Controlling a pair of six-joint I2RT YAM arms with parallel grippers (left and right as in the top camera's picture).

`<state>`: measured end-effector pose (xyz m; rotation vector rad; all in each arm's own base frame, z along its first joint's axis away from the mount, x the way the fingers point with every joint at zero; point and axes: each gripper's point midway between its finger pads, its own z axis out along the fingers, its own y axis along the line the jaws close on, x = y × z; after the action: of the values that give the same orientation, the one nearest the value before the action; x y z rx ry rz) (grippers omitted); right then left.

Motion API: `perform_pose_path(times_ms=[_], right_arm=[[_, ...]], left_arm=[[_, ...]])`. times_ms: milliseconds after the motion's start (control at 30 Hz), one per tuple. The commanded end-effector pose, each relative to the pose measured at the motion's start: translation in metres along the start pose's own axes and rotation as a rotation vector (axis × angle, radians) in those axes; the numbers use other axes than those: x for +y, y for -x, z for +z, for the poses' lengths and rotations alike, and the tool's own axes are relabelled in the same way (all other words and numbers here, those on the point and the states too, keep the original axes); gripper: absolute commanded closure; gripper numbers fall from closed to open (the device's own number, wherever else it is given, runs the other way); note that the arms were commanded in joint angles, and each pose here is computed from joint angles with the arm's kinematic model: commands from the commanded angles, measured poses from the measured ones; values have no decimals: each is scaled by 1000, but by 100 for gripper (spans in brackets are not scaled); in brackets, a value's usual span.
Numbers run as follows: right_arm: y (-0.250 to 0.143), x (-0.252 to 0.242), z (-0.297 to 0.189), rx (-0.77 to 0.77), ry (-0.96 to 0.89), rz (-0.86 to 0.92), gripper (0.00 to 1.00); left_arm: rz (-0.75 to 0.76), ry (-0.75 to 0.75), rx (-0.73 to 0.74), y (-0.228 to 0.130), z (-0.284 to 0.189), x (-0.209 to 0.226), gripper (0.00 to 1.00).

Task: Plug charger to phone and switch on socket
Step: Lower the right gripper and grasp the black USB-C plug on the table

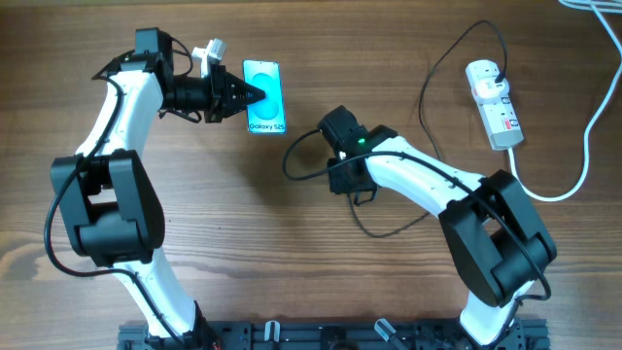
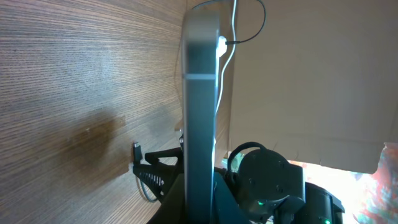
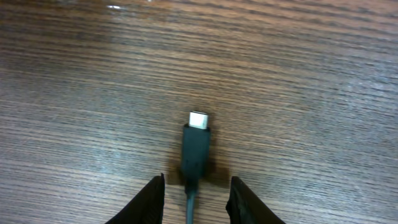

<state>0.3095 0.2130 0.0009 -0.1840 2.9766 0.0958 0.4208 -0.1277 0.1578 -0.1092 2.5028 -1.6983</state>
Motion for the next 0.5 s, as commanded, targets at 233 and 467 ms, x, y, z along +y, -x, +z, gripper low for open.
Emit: perform_pose_path(times_ms=[233, 467], right_arm=[[-2, -7, 14, -3, -70, -7, 67], [-8, -11, 26, 25, -95, -1, 76]], left_arm=[[61, -26, -12, -1, -6, -19, 96], [61, -25, -12, -1, -6, -19, 96]])
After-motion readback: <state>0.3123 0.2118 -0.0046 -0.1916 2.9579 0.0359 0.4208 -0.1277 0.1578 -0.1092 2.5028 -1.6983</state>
